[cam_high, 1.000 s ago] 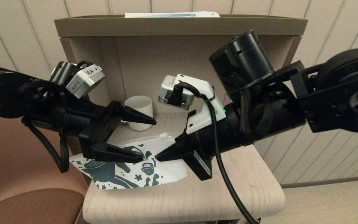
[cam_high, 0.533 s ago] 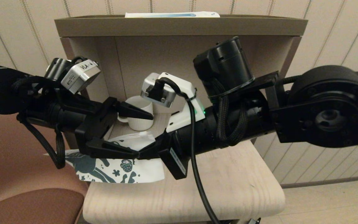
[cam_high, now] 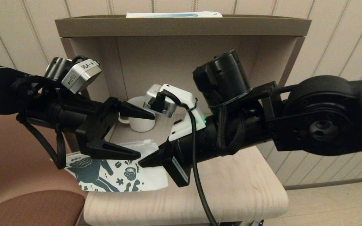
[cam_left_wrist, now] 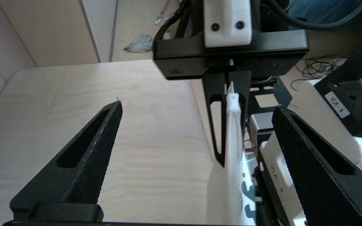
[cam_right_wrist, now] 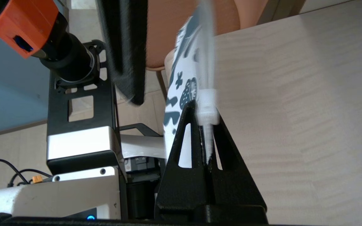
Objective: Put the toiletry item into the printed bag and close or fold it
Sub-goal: Hand it to the other hand
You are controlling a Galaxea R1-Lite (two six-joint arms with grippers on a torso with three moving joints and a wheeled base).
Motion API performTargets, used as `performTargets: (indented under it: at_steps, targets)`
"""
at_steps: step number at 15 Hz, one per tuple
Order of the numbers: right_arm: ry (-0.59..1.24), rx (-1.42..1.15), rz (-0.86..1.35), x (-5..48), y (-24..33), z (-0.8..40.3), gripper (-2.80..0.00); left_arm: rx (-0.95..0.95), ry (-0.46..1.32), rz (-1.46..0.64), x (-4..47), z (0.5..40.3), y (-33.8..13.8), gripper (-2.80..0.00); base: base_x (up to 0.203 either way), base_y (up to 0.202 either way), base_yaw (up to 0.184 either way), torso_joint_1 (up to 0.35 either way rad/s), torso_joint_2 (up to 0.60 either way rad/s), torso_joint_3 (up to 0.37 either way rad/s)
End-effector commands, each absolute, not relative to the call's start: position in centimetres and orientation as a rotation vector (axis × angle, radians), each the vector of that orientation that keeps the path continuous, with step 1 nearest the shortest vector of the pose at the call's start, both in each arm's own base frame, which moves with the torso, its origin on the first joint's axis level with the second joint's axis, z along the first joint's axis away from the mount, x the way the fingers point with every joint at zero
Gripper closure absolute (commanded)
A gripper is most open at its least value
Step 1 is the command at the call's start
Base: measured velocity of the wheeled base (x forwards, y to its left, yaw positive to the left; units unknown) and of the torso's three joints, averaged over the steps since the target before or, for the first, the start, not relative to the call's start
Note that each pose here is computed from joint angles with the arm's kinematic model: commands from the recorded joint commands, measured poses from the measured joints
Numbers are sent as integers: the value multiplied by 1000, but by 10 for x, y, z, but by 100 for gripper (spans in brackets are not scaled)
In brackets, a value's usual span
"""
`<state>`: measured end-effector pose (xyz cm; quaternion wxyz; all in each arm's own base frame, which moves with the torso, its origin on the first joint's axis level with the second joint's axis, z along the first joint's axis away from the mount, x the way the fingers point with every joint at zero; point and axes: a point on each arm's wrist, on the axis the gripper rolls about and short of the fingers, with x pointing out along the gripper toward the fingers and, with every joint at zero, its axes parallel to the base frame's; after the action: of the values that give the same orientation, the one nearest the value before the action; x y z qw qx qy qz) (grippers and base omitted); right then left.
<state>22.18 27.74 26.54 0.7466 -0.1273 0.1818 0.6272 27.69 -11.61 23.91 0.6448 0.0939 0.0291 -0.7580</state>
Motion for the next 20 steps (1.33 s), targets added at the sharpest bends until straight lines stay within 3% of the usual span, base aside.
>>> performTargets:
  at_steps: [1, 5, 9, 20]
  targets:
    - [390, -282, 1371, 220, 275, 268, 0, 213, 61, -1729, 277, 239, -116, -280, 0, 0, 0, 0, 0, 0]
    - [379, -287, 1369, 218, 272, 280, 0, 215, 65, -1726, 276, 239, -116, -280, 0, 0, 0, 0, 0, 0]
    - [502, -338, 1379, 209, 262, 303, 0, 212, 61, -1728, 276, 239, -115, -280, 0, 0, 0, 0, 0, 0]
    - [533, -353, 1422, 211, 265, 290, 0, 215, 57, -1705, 276, 244, -108, -280, 0, 0, 0, 0, 0, 0]
